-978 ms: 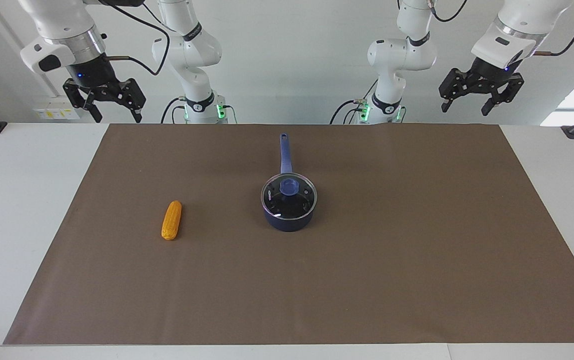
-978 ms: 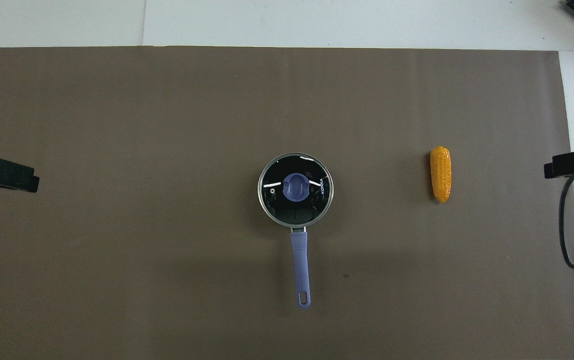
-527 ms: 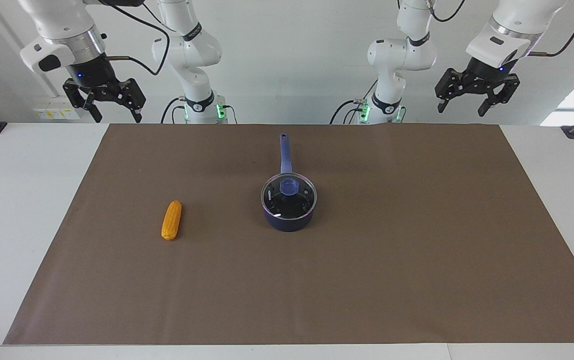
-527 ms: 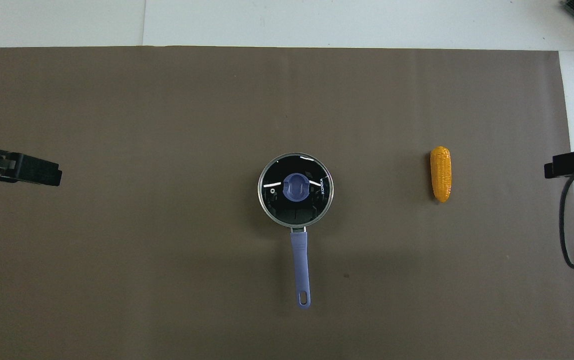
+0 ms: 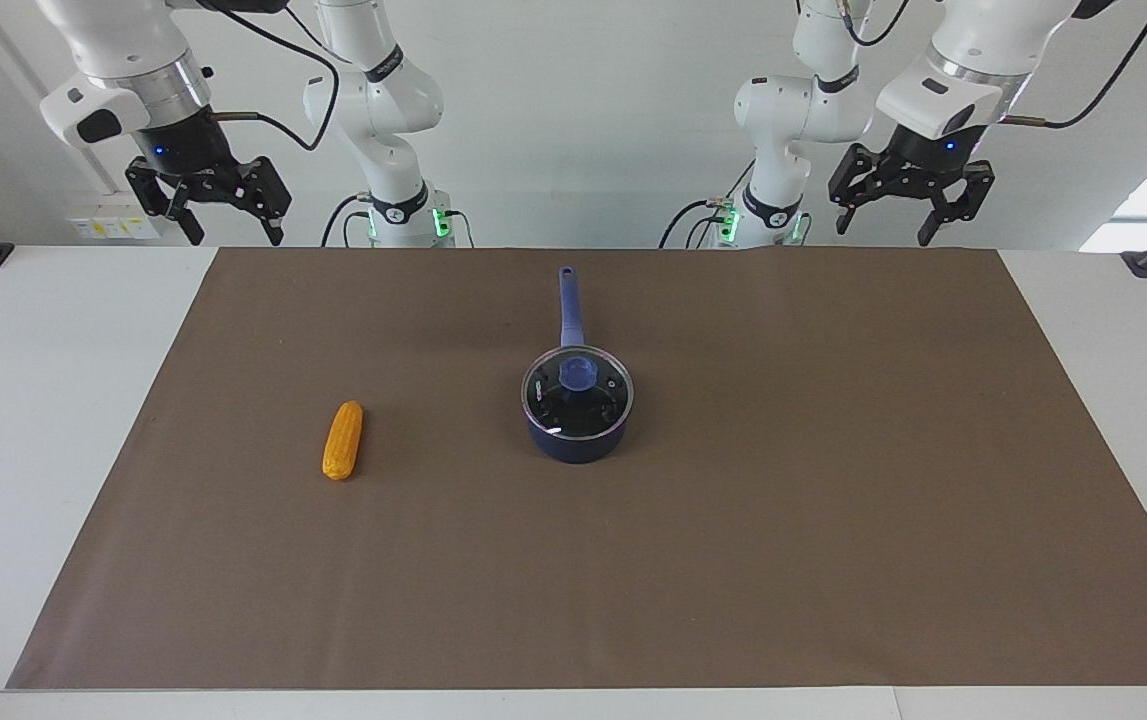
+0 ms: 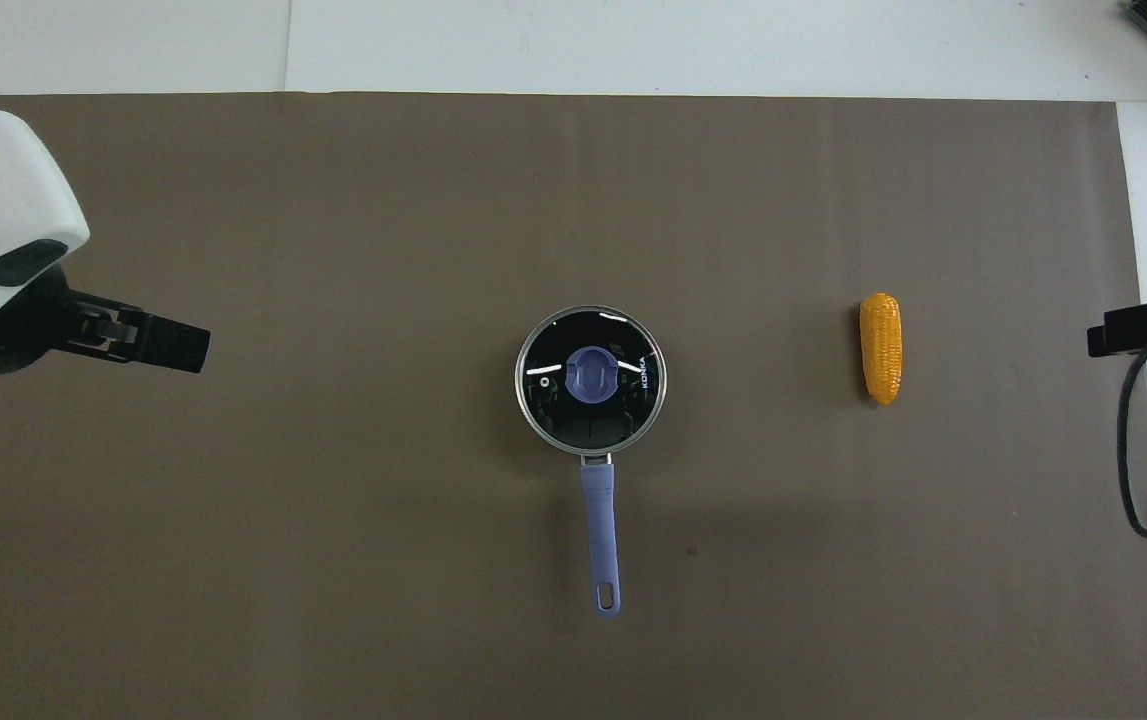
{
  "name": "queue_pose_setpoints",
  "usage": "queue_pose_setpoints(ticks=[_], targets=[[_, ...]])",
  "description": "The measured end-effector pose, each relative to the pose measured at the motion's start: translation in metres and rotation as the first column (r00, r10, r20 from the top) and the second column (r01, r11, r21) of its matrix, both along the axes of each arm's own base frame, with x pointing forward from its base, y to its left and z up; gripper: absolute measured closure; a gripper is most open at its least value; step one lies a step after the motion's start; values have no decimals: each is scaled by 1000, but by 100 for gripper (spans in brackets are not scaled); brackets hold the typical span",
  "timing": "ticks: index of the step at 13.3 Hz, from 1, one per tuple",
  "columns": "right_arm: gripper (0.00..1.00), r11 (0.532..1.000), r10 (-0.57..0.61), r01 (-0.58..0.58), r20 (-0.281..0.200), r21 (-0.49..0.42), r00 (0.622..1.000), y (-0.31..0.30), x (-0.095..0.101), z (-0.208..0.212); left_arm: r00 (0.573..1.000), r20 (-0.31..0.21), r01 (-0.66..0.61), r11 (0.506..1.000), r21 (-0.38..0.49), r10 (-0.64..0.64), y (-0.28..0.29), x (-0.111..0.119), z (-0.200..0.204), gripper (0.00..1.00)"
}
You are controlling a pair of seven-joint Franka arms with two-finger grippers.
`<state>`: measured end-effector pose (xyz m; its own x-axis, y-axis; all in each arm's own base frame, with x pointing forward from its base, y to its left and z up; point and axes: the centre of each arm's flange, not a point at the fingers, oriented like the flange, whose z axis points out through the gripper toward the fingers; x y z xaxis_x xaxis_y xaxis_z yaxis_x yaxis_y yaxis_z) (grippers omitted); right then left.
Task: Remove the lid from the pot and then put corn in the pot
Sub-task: 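Move the left gripper over the glass lid knob on the pot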
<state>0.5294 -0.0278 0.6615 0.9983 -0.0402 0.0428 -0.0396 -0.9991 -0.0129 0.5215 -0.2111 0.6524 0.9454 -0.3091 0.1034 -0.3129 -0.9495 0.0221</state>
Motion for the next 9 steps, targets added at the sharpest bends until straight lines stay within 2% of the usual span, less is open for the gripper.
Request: queue_pose_setpoints(ticks=[6, 9], targets=[[0, 1000, 0, 0, 0, 0, 1000, 0, 0, 0, 1000, 17, -26, 999, -34, 26, -106, -3, -51, 0], [0, 1000, 0, 0, 0, 0, 1000, 0, 0, 0, 998, 17, -58, 997, -45, 58, -157, -4, -91, 0]])
